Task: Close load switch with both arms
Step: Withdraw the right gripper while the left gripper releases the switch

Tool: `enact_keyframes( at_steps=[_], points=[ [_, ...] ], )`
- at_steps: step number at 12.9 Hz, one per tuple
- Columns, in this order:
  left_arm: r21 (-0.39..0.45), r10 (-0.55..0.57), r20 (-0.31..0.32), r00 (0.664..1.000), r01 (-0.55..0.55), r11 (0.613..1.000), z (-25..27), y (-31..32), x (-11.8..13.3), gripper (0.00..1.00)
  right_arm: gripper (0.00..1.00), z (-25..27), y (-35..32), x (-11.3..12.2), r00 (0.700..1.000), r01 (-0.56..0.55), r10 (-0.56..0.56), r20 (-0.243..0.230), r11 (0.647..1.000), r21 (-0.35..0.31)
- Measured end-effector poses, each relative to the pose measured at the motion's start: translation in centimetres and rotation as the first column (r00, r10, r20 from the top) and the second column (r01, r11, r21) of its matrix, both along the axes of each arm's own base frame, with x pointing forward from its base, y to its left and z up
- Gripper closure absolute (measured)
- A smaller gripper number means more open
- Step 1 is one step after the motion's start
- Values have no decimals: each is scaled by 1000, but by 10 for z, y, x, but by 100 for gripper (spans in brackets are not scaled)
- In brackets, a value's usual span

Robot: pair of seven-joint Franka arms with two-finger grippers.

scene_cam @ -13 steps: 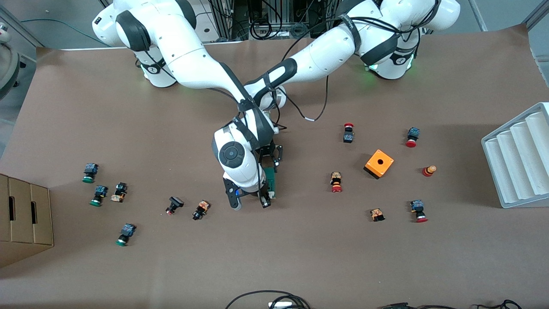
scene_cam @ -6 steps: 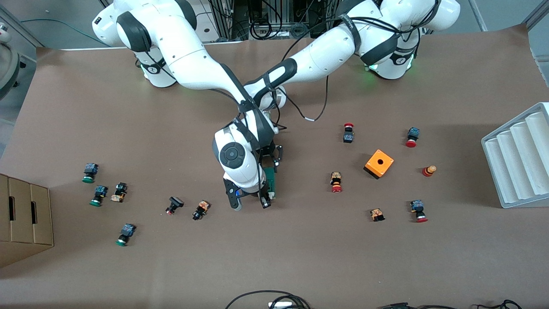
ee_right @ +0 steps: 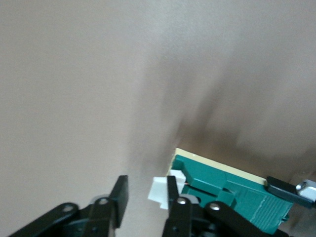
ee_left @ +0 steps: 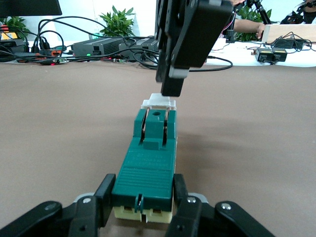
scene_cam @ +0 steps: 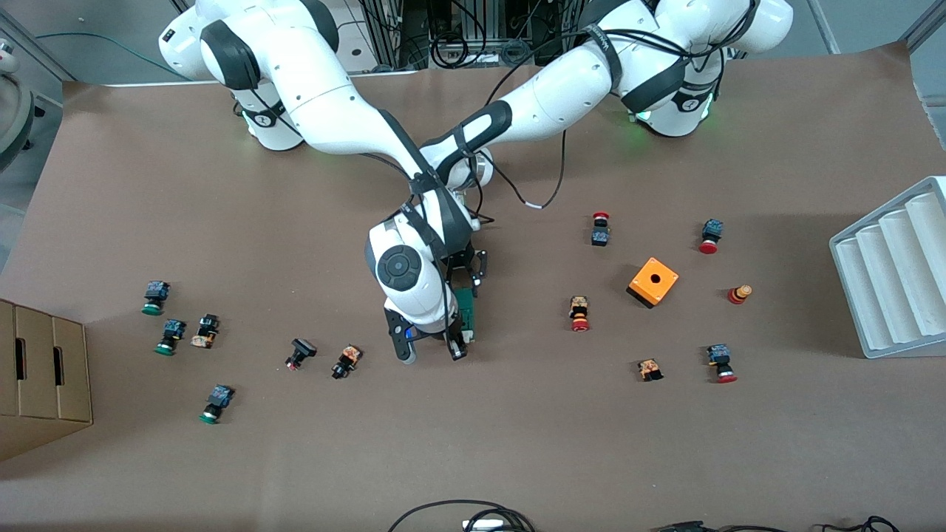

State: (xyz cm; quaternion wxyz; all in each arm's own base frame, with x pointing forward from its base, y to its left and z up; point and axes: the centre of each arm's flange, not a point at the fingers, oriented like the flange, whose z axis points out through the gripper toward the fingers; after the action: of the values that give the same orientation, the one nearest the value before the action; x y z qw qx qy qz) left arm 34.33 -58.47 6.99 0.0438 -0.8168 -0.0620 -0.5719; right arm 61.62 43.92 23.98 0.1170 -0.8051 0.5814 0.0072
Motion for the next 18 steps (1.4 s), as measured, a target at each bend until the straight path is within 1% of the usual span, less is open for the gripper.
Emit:
enact_keyframes(
  at_steps=[2, 3, 4, 5, 6, 7, 8, 10, 11, 13, 15, 17, 18],
  points=[
    [1, 0, 0, 1000, 0, 1000, 0, 0, 0, 46, 35, 29, -13, 12, 999, -38, 38, 3, 999, 8],
    [1, 0, 0, 1000, 0, 1000, 0, 0, 0, 46, 24, 50, -24, 17, 997, -72, 73, -4, 997, 11],
    [1, 0, 0, 1000, 0, 1000, 0, 0, 0, 46, 15, 74, -38, 20, 993, -117, 117, -20, 993, 15],
    [1, 0, -1, 1000, 0, 1000, 0, 0, 0, 45, 4, 100, -54, 23, 985, -165, 166, -36, 986, 22],
    [1, -1, -1, 1000, 1, 1000, 0, 0, 0, 45, 0, 124, -72, 24, 976, -209, 210, -50, 977, 32],
    [1, 0, 0, 1000, 0, 1000, 0, 0, 0, 41, 0, 147, -93, 25, 966, -250, 253, -61, 967, 43],
    [1, 0, 0, 1000, 0, 1000, 0, 0, 0, 34, 0, 168, -117, 25, 952, -293, 297, -71, 954, 57],
    [7, -1, 0, 1000, 1, 1000, 0, 1, 2, 12, 0, 204, -164, 25, 919, -380, 386, -82, 921, 83],
    [16, -3, -1, 1000, 3, 1000, 1, 1, 3, 0, 0, 221, -190, 25, 898, -426, 433, -78, 900, 88],
    [18, -5, 3, 1000, 5, 1000, 6, -1, 5, 0, 0, 245, -236, 23, 853, -514, 518, -66, 855, 69],
    [13, -6, 8, 1000, 6, 1000, 12, -3, 7, 0, 0, 262, -276, 18, 804, -592, 594, -37, 804, 44],
    [-2, -21, -2, 1000, 21, 1000, 21, -8, 6, 0, 0, 277, -315, 9, 742, -670, 670, -22, 743, -6],
    [-19, -26, -17, 1000, 26, 999, 30, -11, 5, 0, 0, 285, -332, 3, 708, -706, 706, -13, 708, -26]
  ],
)
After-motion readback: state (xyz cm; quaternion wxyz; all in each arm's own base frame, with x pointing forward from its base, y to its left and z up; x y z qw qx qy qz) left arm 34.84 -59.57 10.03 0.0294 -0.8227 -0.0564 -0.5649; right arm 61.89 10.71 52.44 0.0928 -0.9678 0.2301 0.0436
